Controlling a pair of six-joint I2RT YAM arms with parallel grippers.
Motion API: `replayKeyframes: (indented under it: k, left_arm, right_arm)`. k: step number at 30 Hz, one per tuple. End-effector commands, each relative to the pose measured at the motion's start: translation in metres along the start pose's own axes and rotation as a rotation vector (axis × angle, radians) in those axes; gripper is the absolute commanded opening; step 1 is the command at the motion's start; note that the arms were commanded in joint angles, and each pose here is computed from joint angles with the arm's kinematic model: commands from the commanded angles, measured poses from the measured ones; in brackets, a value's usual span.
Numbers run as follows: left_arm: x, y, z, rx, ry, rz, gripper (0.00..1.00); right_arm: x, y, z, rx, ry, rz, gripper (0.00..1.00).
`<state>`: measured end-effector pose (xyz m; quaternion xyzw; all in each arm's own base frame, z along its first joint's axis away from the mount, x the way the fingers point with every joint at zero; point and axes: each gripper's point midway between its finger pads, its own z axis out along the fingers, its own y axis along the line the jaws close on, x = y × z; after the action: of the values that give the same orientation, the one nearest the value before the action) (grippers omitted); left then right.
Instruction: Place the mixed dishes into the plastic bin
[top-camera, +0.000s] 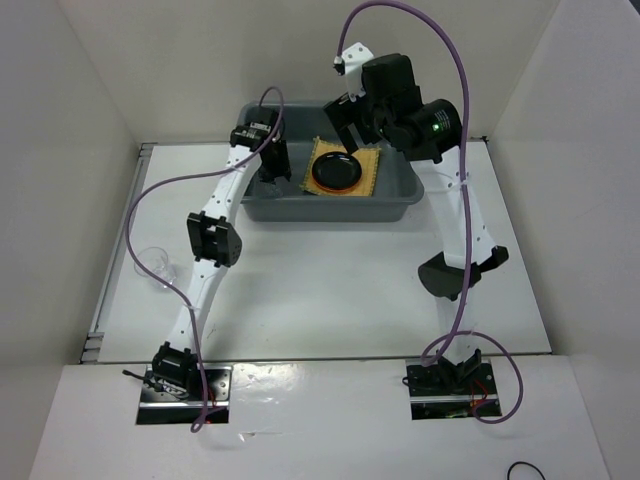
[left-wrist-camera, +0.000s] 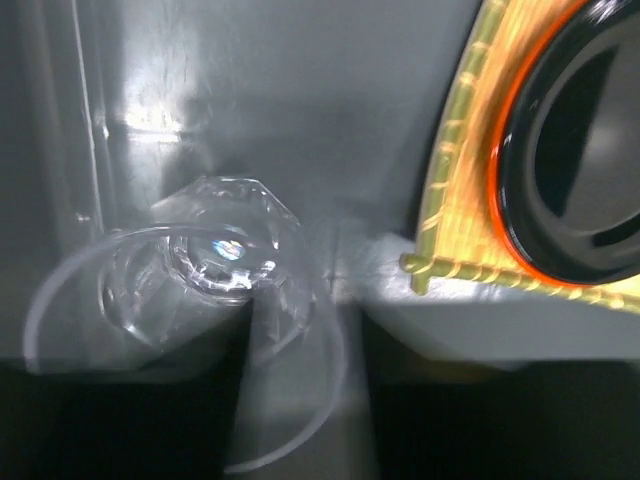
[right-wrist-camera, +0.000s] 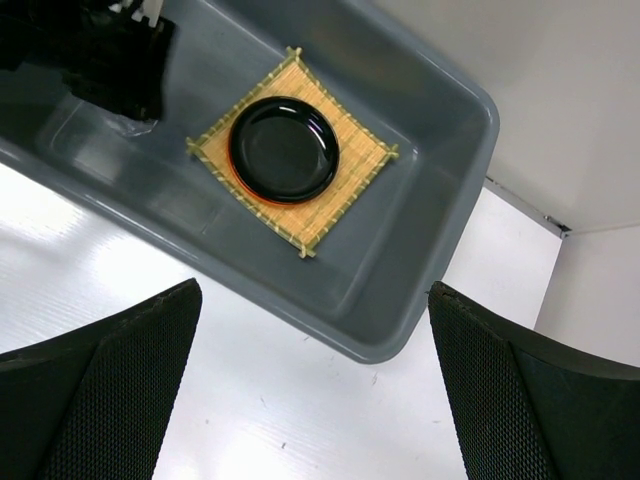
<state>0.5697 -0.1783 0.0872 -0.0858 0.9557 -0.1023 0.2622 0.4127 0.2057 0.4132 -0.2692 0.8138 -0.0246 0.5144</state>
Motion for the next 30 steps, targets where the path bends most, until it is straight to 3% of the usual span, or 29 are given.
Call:
replayKeyframes:
  k: [1, 3, 6, 7, 9, 11, 14, 15, 16, 17, 18, 19, 23, 24, 25, 30]
  left_arm:
    - [0.004, -0.002, -0.015, -0.015, 0.011, 0.026, 0.61]
    - [-0.005, -0.010, -0.035, -0.004, -0.024, 0.033, 0.70]
    - [-0.046, -0.031, -0.100, 0.049, -0.197, 0.045, 0.80]
    - [-0.069, -0.037, -0.142, 0.073, -0.304, 0.038, 0.83]
    - [-0.093, -0.042, -0.189, 0.094, -0.427, 0.035, 1.00]
    - [-0.114, -0.037, -0.253, 0.084, -0.575, 0.018, 1.00]
    - [-0.114, 0.019, -0.307, -0.136, -0.657, -0.069, 1.00]
    - [-0.111, 0.049, -0.332, -0.214, -0.683, -0.167, 1.00]
    - [-0.104, 0.065, -0.333, -0.273, -0.648, -0.181, 1.00]
    - [-0.078, 0.097, -0.288, -0.420, -0.512, -0.268, 1.00]
    - [-0.064, 0.115, -0.312, -0.437, -0.512, -0.343, 1.00]
    - [-0.052, 0.147, -0.310, -0.495, -0.483, -0.432, 1.00]
    - [0.017, 0.208, -0.294, -0.468, -0.420, -0.560, 1.00]
    - [0.018, 0.214, -0.317, -0.423, -0.509, -0.571, 1.00]
    - [0.047, 0.240, -0.299, -0.473, -0.444, -0.595, 1.00]
    - [0.083, 0.272, -0.261, -0.449, -0.251, -0.580, 1.00]
  right_arm:
    - [-0.010, -0.001, -0.002, -0.003, -0.039, 0.005, 0.98]
    - [-0.011, 0.001, 0.000, -0.013, -0.044, 0.006, 0.98]
    - [-0.014, 0.001, -0.003, -0.019, -0.059, 0.009, 0.98]
    - [-0.017, 0.003, -0.002, -0.028, -0.072, 0.012, 0.98]
    - [-0.018, 0.007, 0.004, -0.042, -0.074, 0.020, 0.98]
    - [-0.020, 0.013, 0.010, -0.065, -0.083, 0.020, 0.98]
    - [-0.025, 0.022, 0.013, -0.091, -0.102, 0.029, 0.98]
    - [-0.026, 0.027, 0.015, -0.098, -0.106, 0.025, 0.98]
    - [-0.025, 0.035, 0.019, -0.111, -0.099, 0.017, 0.98]
    - [-0.030, 0.042, 0.014, -0.132, -0.117, 0.013, 0.98]
    - [-0.033, 0.041, 0.011, -0.129, -0.130, 0.016, 0.98]
    - [-0.032, 0.049, 0.015, -0.142, -0.122, 0.008, 0.98]
    - [-0.042, 0.057, 0.006, -0.164, -0.166, 0.007, 0.98]
    - [-0.044, 0.056, 0.003, -0.162, -0.177, 0.010, 0.98]
    - [-0.042, 0.058, 0.008, -0.163, -0.169, 0.007, 0.98]
    - [-0.045, 0.062, 0.004, -0.171, -0.179, 0.015, 0.98]
